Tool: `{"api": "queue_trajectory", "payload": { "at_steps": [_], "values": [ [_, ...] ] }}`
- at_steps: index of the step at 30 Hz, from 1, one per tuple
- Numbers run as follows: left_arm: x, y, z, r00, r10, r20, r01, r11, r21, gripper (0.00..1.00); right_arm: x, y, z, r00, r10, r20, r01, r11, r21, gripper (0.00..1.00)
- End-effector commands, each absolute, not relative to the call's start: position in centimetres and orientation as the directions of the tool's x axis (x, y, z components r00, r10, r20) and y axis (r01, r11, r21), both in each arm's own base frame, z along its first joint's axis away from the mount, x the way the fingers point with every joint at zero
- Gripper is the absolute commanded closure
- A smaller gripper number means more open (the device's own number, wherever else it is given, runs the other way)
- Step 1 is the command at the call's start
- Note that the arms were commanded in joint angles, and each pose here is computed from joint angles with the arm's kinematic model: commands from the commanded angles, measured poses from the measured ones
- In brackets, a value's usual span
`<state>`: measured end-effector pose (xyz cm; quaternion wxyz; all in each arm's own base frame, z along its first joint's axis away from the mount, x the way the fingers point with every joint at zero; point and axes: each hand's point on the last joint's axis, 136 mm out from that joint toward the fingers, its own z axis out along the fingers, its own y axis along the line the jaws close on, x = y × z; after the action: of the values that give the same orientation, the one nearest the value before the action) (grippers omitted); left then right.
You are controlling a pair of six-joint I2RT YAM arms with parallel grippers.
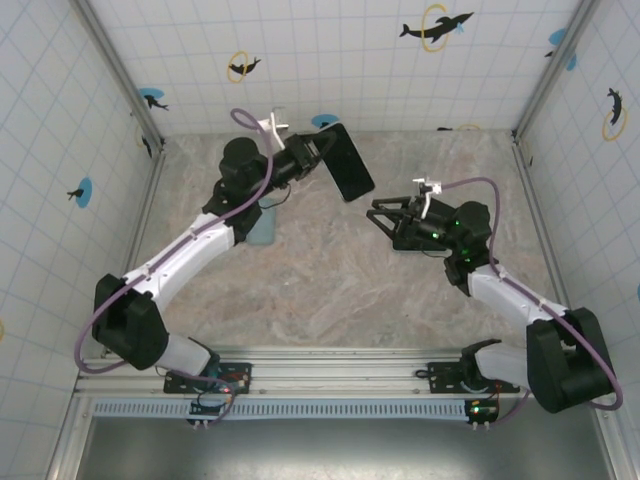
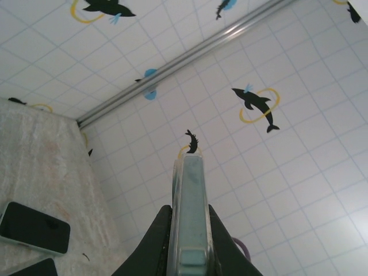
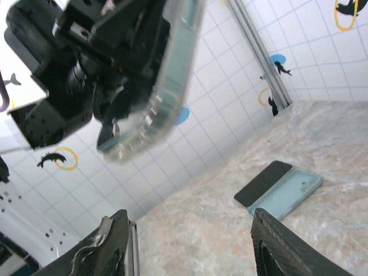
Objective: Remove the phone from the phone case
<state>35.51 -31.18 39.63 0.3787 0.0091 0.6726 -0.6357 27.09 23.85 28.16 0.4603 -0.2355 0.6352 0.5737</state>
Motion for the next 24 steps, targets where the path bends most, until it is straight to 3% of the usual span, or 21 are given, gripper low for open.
{"api": "queue_trajectory", "payload": {
  "at_steps": [1,11,24],
  "values": [
    [32.7,-31.4,44.2,-0.655,-0.378,-0.654,0.67,0.109,-0.734,1.0,25.4,24.3,29.7,-0.378,0.146,-0.914,-0.904,0.156,0.398,0.41],
    [30.2,-31.8,42.9,-0.552,-0.179,-0.815,0.822,0.046,-0.567,1.0,24.6,25.3,31.0,-0.258,0.067,-0.964,-0.965,0.029,0.26,0.5],
    [30.0,-31.7,42.4,-0.556,-0.147,-0.818,0.825,0.024,-0.565,1.0,24.4,27.0,30.7,-0.241,0.002,-0.971,-0.969,-0.051,0.241,0.66]
  ]
}}
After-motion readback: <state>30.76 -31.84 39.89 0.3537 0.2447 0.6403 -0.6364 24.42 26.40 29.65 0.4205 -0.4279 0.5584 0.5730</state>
